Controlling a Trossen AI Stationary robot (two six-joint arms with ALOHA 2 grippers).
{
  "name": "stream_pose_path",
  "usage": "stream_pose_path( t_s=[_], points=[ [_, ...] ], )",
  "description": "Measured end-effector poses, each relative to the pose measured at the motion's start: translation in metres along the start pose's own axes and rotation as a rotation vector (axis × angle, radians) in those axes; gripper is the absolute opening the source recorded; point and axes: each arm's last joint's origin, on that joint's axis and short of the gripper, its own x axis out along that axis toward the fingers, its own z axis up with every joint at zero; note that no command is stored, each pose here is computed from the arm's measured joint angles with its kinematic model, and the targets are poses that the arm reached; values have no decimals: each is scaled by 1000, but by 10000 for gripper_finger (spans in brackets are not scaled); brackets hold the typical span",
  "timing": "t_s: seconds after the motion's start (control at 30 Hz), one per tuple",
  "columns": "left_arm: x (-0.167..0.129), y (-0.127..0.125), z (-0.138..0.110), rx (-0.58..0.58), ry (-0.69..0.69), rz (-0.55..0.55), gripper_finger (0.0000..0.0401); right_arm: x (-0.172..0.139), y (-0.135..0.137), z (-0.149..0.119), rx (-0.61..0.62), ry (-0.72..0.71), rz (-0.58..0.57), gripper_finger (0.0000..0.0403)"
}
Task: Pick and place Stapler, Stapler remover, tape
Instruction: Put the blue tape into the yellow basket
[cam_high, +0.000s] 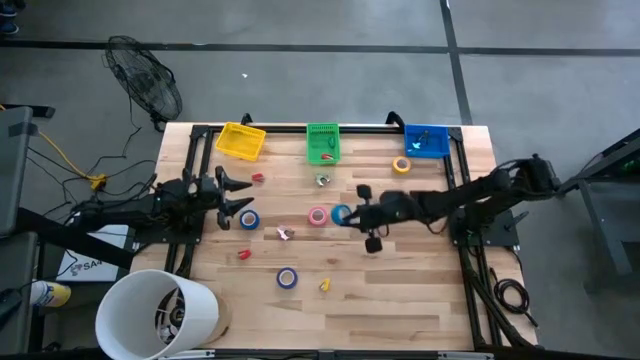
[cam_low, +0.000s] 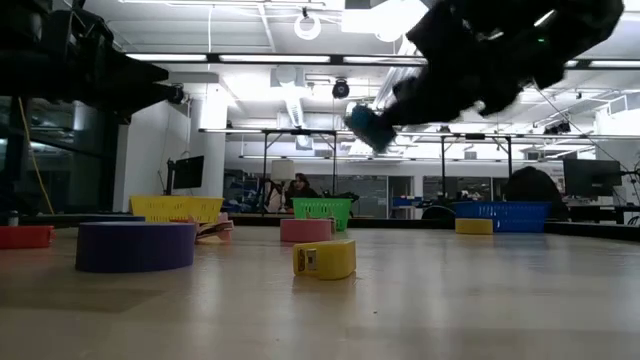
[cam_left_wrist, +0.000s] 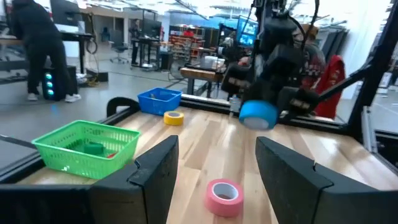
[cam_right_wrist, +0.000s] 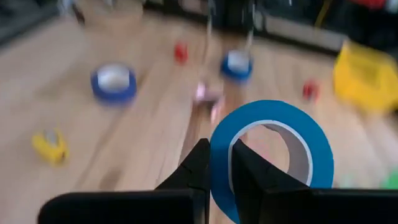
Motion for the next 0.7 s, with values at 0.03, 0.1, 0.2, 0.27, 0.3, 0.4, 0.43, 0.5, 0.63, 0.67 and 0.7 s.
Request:
stream_pose_path(
  t_s=[0.03,0.1,0.2,0.27,0.3,0.4,0.43,0.5,0.63,0.67,0.7],
  points=[
    [1,0,0,3,-1,6,211,0,-6,3,-15,-51,13,28],
    [3,0,0,13,-1,19,211,-2,-16,9,-40,-139,34,28],
    [7,0,0,32,8,23,211,-2,-27,13,-64,-237,68,28],
    [10,-1,0,40,12,23,211,0,-32,12,-73,-283,92,28],
    [12,-1,-1,47,15,23,211,2,-34,12,-78,-299,105,28],
    [18,-2,0,60,8,23,211,12,-38,12,-84,-315,141,28],
    [20,-2,0,62,4,22,211,16,-39,12,-85,-317,154,28],
    [24,-3,1,71,-8,14,211,27,-40,14,-87,-315,173,28],
    [32,-5,-2,83,25,-10,211,51,-45,20,-103,-332,229,28],
    [35,-5,-3,86,49,-10,211,57,-47,23,-107,-338,236,28],
    [38,-5,-4,89,73,-9,211,63,-49,25,-112,-344,242,28]
  ],
)
